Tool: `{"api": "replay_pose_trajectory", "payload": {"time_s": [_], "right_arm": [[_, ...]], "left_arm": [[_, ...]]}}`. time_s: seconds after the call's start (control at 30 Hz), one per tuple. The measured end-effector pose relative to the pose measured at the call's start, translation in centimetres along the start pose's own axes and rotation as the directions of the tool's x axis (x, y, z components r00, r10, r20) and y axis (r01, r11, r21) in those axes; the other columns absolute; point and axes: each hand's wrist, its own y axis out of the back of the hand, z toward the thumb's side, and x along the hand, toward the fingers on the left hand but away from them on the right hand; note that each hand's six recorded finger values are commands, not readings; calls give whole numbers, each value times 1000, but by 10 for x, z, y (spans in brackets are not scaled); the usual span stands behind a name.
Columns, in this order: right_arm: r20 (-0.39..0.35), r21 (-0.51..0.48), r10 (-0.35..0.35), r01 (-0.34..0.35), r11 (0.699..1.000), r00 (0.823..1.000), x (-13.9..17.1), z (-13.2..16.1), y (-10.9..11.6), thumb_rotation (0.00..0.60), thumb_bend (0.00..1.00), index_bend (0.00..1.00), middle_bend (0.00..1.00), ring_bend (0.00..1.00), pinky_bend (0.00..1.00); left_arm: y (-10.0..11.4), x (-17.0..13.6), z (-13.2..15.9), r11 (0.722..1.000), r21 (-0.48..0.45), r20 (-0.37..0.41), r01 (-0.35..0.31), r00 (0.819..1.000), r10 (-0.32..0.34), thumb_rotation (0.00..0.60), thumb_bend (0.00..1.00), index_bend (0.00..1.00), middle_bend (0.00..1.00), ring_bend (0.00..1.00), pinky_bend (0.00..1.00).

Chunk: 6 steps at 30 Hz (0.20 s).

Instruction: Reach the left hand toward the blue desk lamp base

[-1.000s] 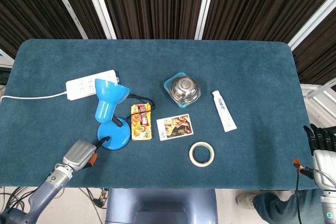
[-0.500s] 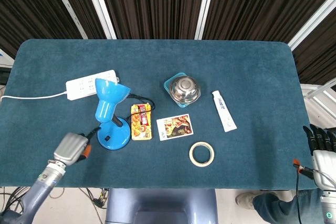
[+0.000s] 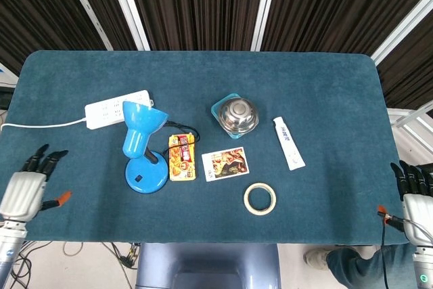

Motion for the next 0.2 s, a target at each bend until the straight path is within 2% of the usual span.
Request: {"api": "replay_pose_trajectory", "payload": {"time_s": [0.2], "right_arm": [[4,-1,1,-1,1000,1000,-1,-1,0,600,286,0,60,39,0]], "left_arm": [[-1,-1,-15,1000,-4,-44,3,999,-3,600,130,145,146,0,144]]}}
